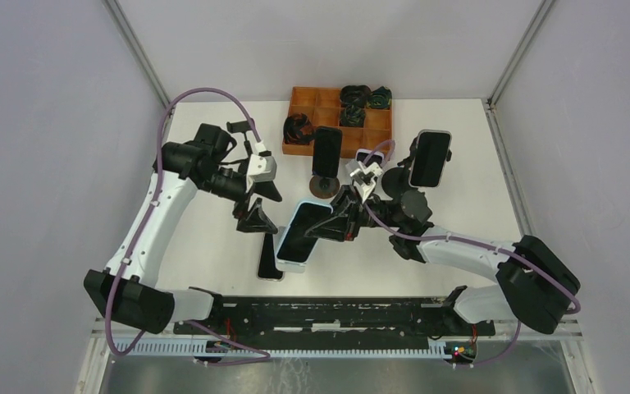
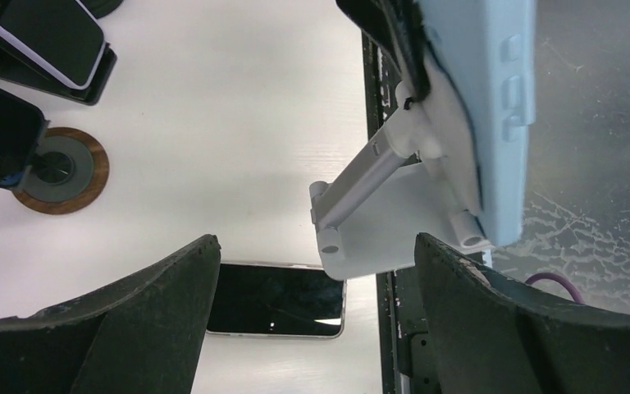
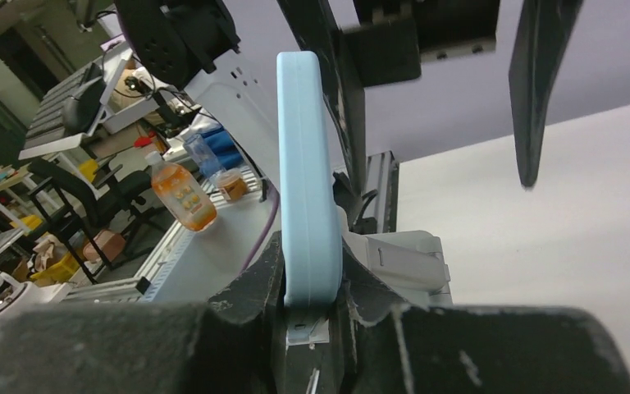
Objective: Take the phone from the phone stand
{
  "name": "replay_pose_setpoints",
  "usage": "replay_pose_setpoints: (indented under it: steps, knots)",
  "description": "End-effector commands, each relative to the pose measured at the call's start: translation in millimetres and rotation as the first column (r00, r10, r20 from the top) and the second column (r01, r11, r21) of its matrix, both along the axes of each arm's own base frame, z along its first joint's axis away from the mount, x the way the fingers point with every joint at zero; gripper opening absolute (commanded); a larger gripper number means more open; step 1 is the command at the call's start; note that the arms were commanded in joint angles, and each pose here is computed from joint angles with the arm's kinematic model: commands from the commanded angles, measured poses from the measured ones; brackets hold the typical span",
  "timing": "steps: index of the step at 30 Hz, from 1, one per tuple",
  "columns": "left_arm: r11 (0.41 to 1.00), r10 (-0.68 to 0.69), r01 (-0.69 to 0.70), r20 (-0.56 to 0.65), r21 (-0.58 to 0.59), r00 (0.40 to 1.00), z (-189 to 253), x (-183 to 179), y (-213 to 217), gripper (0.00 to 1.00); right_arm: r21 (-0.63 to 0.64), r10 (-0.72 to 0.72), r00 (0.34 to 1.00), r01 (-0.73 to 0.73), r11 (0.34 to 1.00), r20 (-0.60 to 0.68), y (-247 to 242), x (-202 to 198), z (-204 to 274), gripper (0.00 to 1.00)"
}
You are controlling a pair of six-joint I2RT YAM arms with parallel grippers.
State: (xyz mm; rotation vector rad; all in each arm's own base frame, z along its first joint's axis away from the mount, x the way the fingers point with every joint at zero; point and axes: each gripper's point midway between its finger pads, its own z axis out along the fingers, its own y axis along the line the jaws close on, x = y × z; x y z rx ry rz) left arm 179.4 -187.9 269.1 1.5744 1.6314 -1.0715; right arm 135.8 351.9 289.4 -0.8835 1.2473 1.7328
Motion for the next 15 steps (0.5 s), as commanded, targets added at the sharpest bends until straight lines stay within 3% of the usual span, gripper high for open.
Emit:
replay_pose_setpoints:
  steps: [1,11,15]
  knots:
    - [0.998,-0.034,0.037,0.066,-0.045,0.997,-1,-5,-5,0.92,0.211,0.032,0.987,-0.065,0.975,0.158,2,-11,76,0.0]
    - [0.998,-0.032,0.036,0.079,-0.047,0.996,-10,-8,-7,0.87,0.256,0.049,0.988,-0.086,0.963,0.147,25,-7,95,0.0]
    - [0.998,-0.033,0.037,0.081,-0.053,0.996,-9,-6,-9,0.75,0.235,0.045,0.99,-0.076,0.969,0.134,33,-6,90,0.0]
